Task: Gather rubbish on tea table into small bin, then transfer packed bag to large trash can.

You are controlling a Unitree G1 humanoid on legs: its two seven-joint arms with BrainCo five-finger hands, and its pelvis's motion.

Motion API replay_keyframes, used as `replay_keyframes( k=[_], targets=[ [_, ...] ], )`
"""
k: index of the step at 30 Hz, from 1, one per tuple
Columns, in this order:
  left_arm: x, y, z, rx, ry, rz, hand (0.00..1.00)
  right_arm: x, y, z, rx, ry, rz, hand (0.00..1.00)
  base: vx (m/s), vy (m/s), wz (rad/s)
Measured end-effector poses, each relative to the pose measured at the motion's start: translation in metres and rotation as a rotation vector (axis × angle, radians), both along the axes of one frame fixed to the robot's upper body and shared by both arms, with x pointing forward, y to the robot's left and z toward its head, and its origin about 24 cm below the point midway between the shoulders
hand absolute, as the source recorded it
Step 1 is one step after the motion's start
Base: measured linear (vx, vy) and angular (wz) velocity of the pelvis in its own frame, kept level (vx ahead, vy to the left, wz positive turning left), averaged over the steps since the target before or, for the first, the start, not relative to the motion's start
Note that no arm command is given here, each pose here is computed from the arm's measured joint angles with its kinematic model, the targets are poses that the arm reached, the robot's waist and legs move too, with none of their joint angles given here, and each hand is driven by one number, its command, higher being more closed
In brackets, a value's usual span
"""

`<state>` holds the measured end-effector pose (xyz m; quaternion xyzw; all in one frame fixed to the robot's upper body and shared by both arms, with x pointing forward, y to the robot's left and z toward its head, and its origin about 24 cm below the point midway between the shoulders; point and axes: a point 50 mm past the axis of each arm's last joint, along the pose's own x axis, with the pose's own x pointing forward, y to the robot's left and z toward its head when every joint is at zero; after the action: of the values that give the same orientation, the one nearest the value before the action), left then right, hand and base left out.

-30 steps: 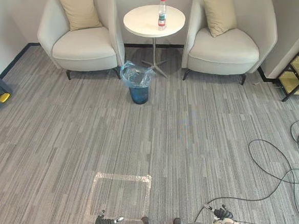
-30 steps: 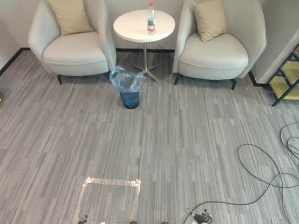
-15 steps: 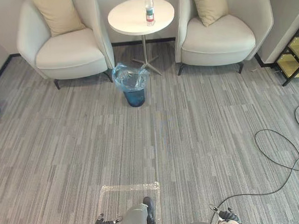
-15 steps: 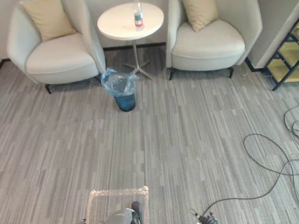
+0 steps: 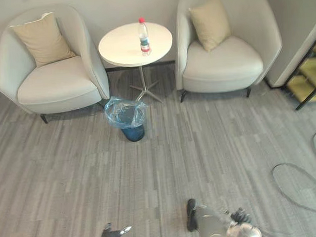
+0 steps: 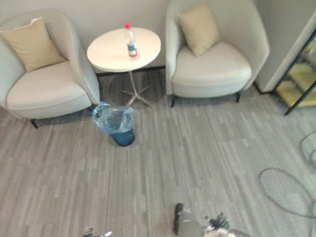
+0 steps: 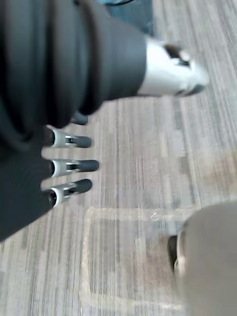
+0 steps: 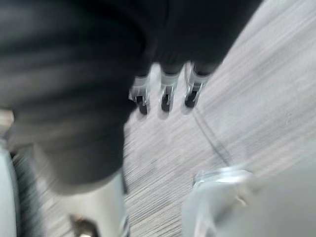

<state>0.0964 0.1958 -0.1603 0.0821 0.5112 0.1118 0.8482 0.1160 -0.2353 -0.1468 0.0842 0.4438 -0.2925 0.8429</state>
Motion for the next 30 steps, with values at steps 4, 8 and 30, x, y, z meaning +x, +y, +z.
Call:
replay_keyframes(
  k=[4, 8, 30],
  targets=[
    [0.009, 0.006, 0.006, -0.006, -0.069, 0.084, 0.00, -0.009, 0.003, -0.003, 0.012, 0.015, -0.022, 0.00, 0.34, -0.223, 0.12],
    [0.018, 0.008, 0.010, -0.001, -0.114, 0.087, 0.00, -0.012, 0.011, -0.006, 0.038, 0.027, -0.034, 0.00, 0.23, -0.079, -0.04],
    [0.004, 0.015, 0.004, 0.030, -0.023, 0.027, 0.00, 0.004, 0.022, -0.003, 0.045, -0.005, 0.059, 0.00, 0.40, 0.053, 0.07]
  ],
)
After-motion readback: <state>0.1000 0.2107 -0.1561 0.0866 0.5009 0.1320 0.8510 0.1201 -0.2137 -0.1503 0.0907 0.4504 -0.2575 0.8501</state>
